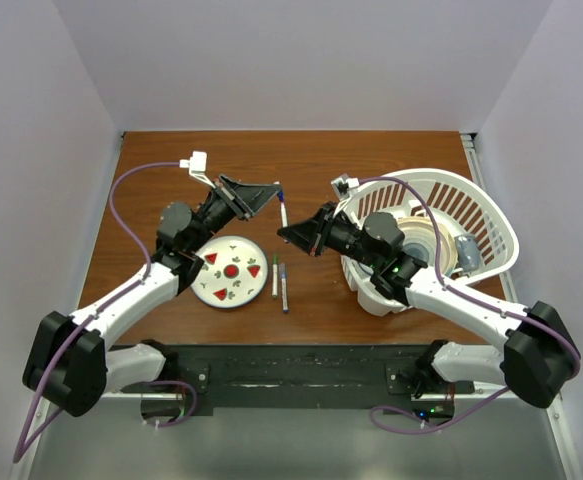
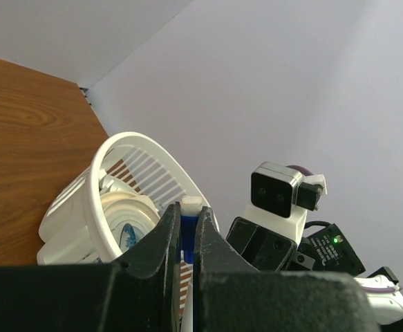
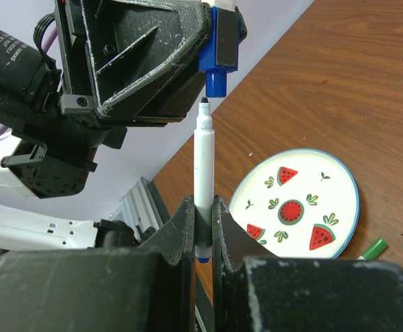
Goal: Insert the pens into the pen caps
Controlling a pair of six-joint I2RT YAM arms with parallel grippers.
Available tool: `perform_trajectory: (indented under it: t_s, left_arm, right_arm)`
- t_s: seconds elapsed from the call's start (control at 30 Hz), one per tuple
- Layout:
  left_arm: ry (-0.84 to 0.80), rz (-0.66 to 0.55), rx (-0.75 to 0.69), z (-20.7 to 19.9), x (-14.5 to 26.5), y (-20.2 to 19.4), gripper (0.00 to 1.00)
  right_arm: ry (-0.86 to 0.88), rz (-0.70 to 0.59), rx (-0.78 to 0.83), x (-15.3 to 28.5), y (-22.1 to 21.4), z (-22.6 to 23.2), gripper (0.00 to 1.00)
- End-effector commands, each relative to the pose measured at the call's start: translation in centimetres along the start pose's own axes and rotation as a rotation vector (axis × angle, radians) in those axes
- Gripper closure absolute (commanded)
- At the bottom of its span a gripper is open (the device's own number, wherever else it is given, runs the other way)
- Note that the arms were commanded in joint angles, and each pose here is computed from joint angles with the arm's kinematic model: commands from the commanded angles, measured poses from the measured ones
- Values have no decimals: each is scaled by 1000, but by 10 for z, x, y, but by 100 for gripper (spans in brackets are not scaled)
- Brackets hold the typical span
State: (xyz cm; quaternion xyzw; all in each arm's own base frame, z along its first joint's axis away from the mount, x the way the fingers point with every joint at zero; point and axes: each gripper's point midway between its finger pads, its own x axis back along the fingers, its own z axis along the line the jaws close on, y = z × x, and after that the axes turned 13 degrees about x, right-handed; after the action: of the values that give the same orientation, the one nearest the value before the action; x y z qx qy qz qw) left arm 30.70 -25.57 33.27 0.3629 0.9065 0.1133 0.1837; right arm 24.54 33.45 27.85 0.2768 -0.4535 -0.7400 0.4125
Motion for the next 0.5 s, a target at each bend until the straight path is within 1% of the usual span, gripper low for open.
perform_trajectory:
  t_s: [0.0, 0.3, 0.47]
  left_arm:
    - [-78, -34, -52, -31, -2, 10, 100]
    - [-79, -42, -77, -40, -5, 15, 100]
    - [-65, -38, -77, -37, -4, 14, 100]
  right_arm:
    - [20, -36, 28, -1, 12, 6, 100]
    - [21, -37, 21, -2, 11, 6, 100]
    - [21, -40, 23, -1, 12, 7, 100]
